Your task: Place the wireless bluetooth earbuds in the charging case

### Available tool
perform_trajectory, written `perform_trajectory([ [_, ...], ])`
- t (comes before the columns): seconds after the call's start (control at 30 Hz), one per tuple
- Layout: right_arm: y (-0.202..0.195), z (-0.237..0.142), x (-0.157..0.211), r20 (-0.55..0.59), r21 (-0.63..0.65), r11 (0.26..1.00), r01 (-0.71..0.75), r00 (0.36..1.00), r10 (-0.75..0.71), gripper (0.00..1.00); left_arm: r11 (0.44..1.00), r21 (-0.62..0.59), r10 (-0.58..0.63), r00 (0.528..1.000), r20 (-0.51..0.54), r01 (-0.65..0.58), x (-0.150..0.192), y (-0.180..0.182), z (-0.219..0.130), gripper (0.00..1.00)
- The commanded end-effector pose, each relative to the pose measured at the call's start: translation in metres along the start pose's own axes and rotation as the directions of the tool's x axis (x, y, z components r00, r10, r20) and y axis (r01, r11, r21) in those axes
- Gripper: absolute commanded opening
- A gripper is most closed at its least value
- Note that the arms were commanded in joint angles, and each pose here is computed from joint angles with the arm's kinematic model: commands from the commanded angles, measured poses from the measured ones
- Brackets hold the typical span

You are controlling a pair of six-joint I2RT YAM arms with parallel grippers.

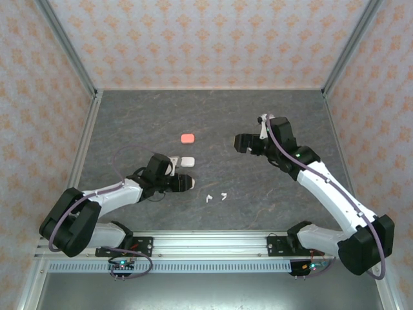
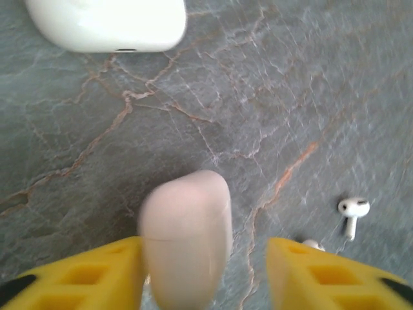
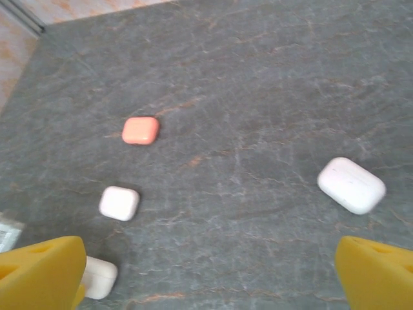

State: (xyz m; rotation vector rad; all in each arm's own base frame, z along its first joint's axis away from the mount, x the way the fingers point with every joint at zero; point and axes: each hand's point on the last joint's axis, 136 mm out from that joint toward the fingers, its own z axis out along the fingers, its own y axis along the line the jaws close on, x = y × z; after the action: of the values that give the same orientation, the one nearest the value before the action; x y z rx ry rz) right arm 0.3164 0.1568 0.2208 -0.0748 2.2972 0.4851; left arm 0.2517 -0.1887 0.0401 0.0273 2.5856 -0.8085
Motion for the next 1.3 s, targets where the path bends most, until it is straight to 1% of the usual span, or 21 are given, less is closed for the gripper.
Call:
perform_trajectory([
  [0.0,-0.024,0.000,-0.005,0.002,0.092,0.996,0.003,1.000,-0.004,0.99,0.999,-0.047,-0.003,0.999,0.053,0.005,-0.004,0.013,-0.002,0.61],
  [0.07,-0.037,0.005,-0.005,-0.008,0.118,0.993,-0.018,1.000,0.019,0.99,0.998,-0.070,0.000,0.997,0.074,0.005,-0.006,0.017,-0.005,0.64],
  [0.2,-0.068,0.026,0.004,-0.079,0.177,0.984,-0.025,0.996,0.039,0.99,0.993,-0.116,0.020,0.993,0.120,-0.006,-0.014,0.021,-0.017,0.68],
  [0.3,-0.083,0.047,0.009,-0.116,0.184,0.983,0.005,0.993,0.017,0.99,0.993,-0.113,0.043,0.976,0.215,-0.019,-0.034,0.014,-0.036,0.72],
  [0.4,-0.093,0.071,0.011,-0.152,0.190,0.982,0.014,0.988,0.016,0.99,0.992,-0.118,0.084,0.930,0.358,-0.044,-0.064,0.001,-0.065,0.78],
  [0.47,-0.103,0.088,0.009,-0.146,0.212,0.977,0.013,0.989,0.019,1.00,0.990,-0.124,0.123,0.884,0.450,-0.075,-0.086,-0.012,-0.089,0.82],
  [0.53,-0.106,0.103,0.007,-0.147,0.196,0.981,0.004,0.989,0.025,1.00,0.986,-0.129,0.159,0.848,0.506,-0.108,-0.101,-0.023,-0.107,0.83],
  [0.57,-0.108,0.111,0.007,-0.165,0.190,0.982,0.002,0.986,0.030,1.00,0.983,-0.132,0.176,0.830,0.530,-0.124,-0.108,-0.029,-0.116,0.84],
  [0.67,-0.112,0.133,0.011,-0.230,0.180,0.984,0.009,0.973,0.033,0.97,0.978,-0.147,0.208,0.800,0.563,-0.151,-0.118,-0.039,-0.132,0.84],
  [0.73,-0.113,0.146,0.014,-0.259,0.171,0.985,0.015,0.965,0.030,0.96,0.977,-0.146,0.211,0.789,0.577,-0.155,-0.121,-0.041,-0.138,0.84],
  [0.83,-0.116,0.162,0.018,-0.292,0.163,0.986,0.022,0.956,0.026,0.96,0.979,-0.135,0.204,0.783,0.587,-0.154,-0.120,-0.042,-0.140,0.85],
  [0.93,-0.115,0.174,0.022,-0.351,0.151,0.988,0.024,0.936,0.030,0.93,0.980,-0.129,0.197,0.783,0.590,-0.150,-0.117,-0.041,-0.140,0.85],
  [1.07,-0.118,0.180,0.038,-0.430,0.168,0.986,-0.005,0.900,0.078,0.91,0.980,-0.120,0.198,0.778,0.596,-0.158,-0.115,-0.043,-0.144,0.85],
  [1.27,-0.120,0.178,0.060,-0.497,0.176,0.984,-0.023,0.861,0.109,0.87,0.978,-0.128,0.207,0.767,0.607,-0.163,-0.117,-0.044,-0.149,0.86],
])
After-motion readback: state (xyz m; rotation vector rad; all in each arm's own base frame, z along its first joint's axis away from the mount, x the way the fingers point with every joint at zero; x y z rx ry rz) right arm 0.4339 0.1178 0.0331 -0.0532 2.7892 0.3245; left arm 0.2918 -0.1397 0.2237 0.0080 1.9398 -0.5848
